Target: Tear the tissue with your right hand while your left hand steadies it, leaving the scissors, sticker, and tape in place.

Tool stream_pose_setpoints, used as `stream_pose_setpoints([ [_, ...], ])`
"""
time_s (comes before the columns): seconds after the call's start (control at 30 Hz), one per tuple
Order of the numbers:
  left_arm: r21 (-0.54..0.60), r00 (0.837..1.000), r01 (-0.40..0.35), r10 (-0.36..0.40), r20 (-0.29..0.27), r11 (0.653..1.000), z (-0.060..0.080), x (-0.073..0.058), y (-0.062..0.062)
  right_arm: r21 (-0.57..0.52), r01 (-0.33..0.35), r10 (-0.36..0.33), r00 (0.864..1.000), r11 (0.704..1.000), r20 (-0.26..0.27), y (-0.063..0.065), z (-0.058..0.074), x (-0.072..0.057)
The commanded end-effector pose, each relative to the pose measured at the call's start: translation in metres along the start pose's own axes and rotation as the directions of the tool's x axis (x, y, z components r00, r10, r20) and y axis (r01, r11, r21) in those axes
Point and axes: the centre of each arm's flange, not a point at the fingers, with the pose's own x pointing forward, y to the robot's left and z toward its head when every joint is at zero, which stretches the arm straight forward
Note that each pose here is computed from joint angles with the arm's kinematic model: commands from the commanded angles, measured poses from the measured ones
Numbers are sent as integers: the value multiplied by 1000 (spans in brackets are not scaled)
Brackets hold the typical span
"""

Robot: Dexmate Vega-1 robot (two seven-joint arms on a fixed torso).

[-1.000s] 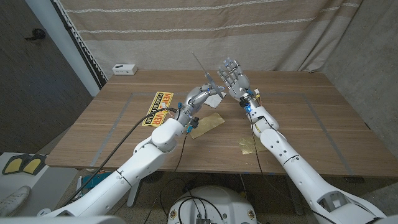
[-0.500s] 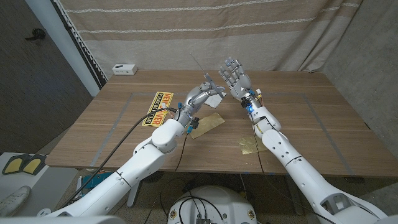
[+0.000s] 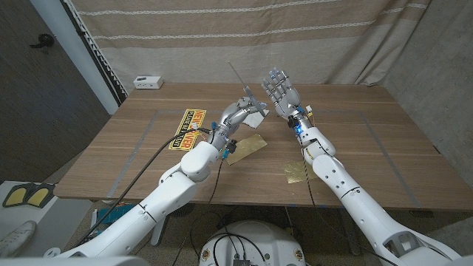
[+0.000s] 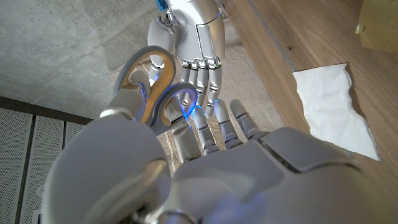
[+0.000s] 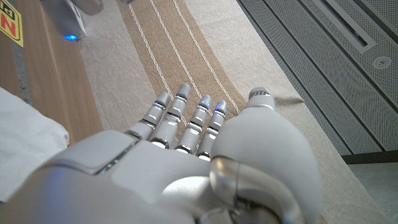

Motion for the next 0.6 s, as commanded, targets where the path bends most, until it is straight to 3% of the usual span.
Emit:
stream_pose_setpoints([
  [0.03,2,1000,-14,14,18,1000,-1,-4,3,-8,-1,1,1000,1000,-5,3,-2,1],
  [0.23,9,998,-56,56,33,998,0,-8,3,-11,-1,1,1000,1000,-6,4,-2,2],
  [0.6,-12,999,-30,30,36,999,-1,-9,6,-13,-14,14,1000,1000,-12,7,-3,4],
])
